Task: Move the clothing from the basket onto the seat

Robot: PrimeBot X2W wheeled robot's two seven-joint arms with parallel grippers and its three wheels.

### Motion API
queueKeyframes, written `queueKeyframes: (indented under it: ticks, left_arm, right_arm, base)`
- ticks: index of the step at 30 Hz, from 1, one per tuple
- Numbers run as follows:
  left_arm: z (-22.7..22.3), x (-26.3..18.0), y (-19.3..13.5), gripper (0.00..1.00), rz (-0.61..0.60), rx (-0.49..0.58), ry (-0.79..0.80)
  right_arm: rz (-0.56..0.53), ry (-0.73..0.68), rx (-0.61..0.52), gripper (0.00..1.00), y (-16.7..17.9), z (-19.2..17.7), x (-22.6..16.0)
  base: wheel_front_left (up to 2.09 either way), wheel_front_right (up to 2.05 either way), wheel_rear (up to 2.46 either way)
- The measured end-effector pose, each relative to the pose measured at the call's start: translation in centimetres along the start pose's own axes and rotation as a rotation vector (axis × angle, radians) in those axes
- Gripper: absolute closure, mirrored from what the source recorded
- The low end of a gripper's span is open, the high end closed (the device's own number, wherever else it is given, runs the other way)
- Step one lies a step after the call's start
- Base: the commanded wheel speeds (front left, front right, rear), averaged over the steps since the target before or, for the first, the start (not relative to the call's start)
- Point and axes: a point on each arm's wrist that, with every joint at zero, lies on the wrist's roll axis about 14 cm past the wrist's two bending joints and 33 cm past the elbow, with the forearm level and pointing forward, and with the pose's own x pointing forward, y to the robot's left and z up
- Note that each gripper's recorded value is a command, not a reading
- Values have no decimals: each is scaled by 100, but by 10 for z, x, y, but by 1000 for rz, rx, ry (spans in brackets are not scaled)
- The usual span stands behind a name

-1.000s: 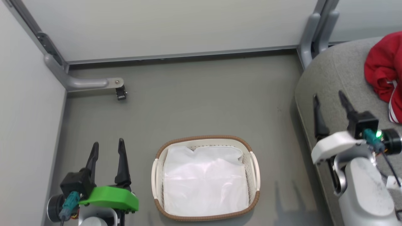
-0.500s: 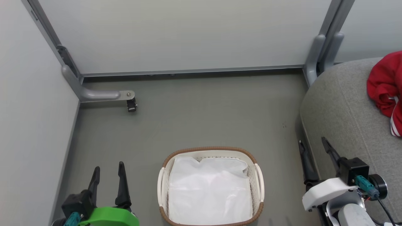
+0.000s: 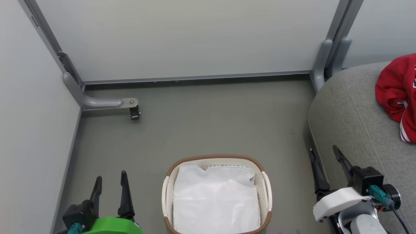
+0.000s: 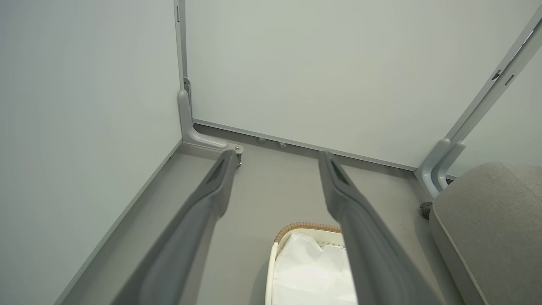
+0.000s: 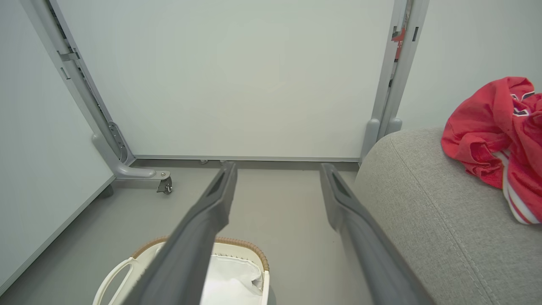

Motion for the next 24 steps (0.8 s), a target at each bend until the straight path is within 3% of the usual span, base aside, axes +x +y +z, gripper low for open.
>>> queueKeyframes:
  ticks: [17, 18, 24]
  left_arm:
    - [-9, -3, 0, 0, -6, -5, 27]
    - [-10, -3, 0, 100, -7, -5, 30]
    - [-25, -6, 3, 100, 10, -27, 84]
  right_arm:
    - [4, 3, 18, 0, 2, -2, 1]
    - [4, 3, 18, 100, 2, -2, 1]
    - [-16, 66, 52, 100, 0, -20, -7]
  base:
    - [0, 0, 0]
    - [0, 0, 0]
    - [0, 0, 0]
